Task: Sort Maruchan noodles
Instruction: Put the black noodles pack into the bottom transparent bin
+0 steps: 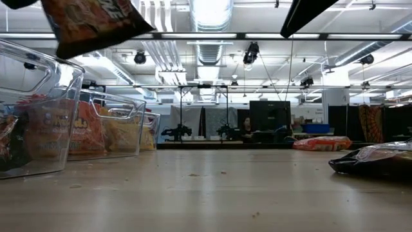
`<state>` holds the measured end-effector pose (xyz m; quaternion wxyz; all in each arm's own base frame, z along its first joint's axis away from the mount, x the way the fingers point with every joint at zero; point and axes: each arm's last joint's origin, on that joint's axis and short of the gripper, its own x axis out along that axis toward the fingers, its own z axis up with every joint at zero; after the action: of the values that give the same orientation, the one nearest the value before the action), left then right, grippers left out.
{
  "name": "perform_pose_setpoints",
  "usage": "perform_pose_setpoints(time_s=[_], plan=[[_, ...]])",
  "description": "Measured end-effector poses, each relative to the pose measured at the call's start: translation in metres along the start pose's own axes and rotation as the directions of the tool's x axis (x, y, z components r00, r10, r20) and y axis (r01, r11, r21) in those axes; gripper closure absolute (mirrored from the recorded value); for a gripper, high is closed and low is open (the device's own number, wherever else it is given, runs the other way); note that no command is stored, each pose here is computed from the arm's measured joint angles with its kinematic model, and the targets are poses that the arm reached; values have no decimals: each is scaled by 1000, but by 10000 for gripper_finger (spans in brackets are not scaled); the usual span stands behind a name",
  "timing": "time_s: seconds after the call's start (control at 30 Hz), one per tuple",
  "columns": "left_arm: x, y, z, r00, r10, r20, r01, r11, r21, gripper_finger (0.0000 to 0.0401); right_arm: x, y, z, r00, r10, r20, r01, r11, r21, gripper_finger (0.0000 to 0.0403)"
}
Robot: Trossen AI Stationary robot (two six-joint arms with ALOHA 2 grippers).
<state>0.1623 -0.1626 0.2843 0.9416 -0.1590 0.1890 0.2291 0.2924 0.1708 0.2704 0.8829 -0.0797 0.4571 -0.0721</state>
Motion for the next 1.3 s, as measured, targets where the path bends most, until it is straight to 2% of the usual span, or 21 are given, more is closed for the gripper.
perform_pose_setpoints(time_s=[0.3,0.5,0.9,1.03,1.3], plan=[[-34,-4,-9,994,-108,-30,107,993,-52,301,0,1,2,1000,8,16,-8,1000,9,275],[-44,-6,-19,979,-145,-142,127,983,-129,301,0,1,2,1000,9,18,-9,1000,11,275],[-40,-12,-47,933,-78,-352,-3,974,-225,301,0,1,2,1000,9,19,-9,1000,11,275],[-38,-14,-54,923,-54,-381,-56,960,-273,300,0,1,2,1000,10,20,-10,1000,12,275],[-31,-19,-67,925,-7,-381,-117,946,-301,286,0,1,2,1000,11,23,-11,1000,14,275]])
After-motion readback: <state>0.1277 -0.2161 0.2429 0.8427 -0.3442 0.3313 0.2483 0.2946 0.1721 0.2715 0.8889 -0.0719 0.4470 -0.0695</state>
